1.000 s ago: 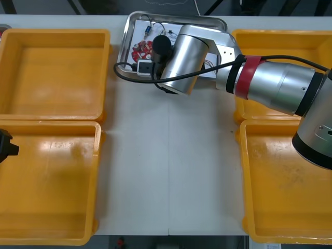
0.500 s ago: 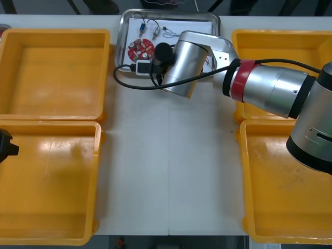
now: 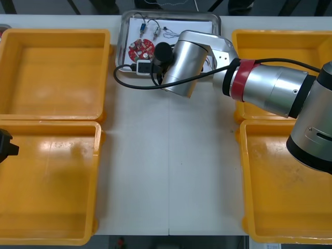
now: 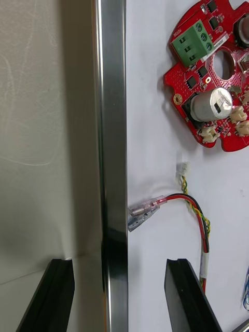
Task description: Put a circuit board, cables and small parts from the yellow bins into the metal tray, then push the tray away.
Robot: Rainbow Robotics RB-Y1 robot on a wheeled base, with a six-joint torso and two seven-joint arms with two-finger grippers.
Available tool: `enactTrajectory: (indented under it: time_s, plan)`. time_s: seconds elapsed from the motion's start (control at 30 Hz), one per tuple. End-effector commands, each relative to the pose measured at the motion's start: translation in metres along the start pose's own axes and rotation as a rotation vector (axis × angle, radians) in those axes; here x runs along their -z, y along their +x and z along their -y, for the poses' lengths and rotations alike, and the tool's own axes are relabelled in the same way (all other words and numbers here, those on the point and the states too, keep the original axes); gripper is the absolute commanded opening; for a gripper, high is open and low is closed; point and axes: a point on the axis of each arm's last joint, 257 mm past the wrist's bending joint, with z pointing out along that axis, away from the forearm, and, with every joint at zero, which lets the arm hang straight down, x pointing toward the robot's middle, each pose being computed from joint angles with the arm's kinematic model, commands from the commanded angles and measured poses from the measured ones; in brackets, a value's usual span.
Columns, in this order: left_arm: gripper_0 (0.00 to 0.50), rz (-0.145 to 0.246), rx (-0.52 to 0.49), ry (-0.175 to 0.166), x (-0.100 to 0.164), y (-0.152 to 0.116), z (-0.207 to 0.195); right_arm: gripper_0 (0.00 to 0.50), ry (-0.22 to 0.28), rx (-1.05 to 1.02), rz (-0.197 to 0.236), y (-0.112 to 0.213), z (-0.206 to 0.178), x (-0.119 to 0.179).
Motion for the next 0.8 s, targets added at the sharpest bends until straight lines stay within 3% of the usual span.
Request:
enactTrajectory:
  time_s: [0.03,0.27,0.47,0.6,0.77,0.8]
  plan:
    - [0.500,0.022,-0.068,-0.062,0.013,-0.003,-0.018,0.500,0.038,0.022,0.029,-0.035,0.040,0.031]
    - [0.500,0.022,-0.068,-0.062,0.013,-0.003,-0.018,0.500,-0.054,-0.037,0.005,-0.055,0.030,0.083]
    - [0.500,0.022,-0.068,-0.062,0.013,-0.003,-0.018,0.500,-0.172,-0.125,0.035,-0.055,-0.003,0.120]
    - [0.500,0.022,-0.068,-0.062,0.013,-0.003,-0.018,0.500,-0.273,-0.210,0.088,-0.052,-0.040,0.153]
    - [0.500,0.022,-0.068,-0.062,0.013,-0.003,-0.018,0.500,-0.368,-0.336,0.075,-0.032,-0.070,0.174]
    - [0.500,0.022,-0.068,-0.062,0.013,-0.003,-0.018,0.500,-0.368,-0.336,0.075,-0.032,-0.070,0.174]
